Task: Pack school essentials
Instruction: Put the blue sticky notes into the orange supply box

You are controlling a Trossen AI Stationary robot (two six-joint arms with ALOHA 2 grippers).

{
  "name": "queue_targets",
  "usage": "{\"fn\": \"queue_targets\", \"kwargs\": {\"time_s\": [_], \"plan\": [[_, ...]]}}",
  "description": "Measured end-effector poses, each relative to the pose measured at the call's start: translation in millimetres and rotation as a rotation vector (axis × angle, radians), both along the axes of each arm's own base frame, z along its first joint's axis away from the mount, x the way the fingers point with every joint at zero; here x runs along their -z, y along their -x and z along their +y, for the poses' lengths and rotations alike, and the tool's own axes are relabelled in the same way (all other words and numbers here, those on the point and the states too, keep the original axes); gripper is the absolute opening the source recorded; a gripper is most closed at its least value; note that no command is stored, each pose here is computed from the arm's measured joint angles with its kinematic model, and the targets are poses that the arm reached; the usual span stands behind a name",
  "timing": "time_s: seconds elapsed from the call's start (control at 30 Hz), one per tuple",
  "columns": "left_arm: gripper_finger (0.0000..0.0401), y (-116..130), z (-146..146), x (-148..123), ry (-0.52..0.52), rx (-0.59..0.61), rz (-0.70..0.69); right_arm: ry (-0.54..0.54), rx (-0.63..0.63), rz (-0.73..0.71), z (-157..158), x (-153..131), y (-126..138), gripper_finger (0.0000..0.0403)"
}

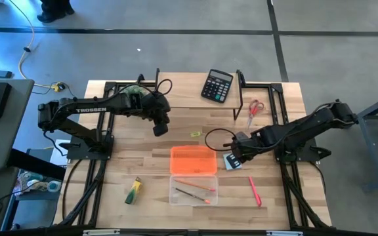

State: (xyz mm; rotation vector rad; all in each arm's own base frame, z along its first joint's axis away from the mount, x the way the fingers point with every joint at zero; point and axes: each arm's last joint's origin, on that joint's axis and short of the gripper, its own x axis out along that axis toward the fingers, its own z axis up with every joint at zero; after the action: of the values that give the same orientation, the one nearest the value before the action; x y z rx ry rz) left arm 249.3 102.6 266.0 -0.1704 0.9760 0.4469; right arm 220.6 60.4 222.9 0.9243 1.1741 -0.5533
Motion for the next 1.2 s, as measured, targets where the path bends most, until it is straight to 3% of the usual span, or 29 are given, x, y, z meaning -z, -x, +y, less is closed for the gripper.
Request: {"fn": "queue_targets", "kwargs": {"time_s": [0.4,0.53,0.83,1.2], "plan": [[0.0091,-0.6,-1.3,-0.1,0.026,-0.068,-0.020,-0.064,0.147,0.023,-0.6,0.4,-0.1,0.0197],[0.0091,-0.6,-1.3,-0.1,0.026,-0.069,-0.020,-0.074,0.189,0.026,-0.8,0.4,-0.2,0.0236],[0.0091,-0.6,-1.2,-0.1,0.025,-0.071,-0.020,0.000,0.311,-0.012,-4.0,0.2,-1.1,0.0248],[0.0091,-0.6,-1.2,-0.1,0.024,-0.070,-0.020,0.055,0.288,-0.039,-3.0,2.8,-5.1,0.0251]]}}
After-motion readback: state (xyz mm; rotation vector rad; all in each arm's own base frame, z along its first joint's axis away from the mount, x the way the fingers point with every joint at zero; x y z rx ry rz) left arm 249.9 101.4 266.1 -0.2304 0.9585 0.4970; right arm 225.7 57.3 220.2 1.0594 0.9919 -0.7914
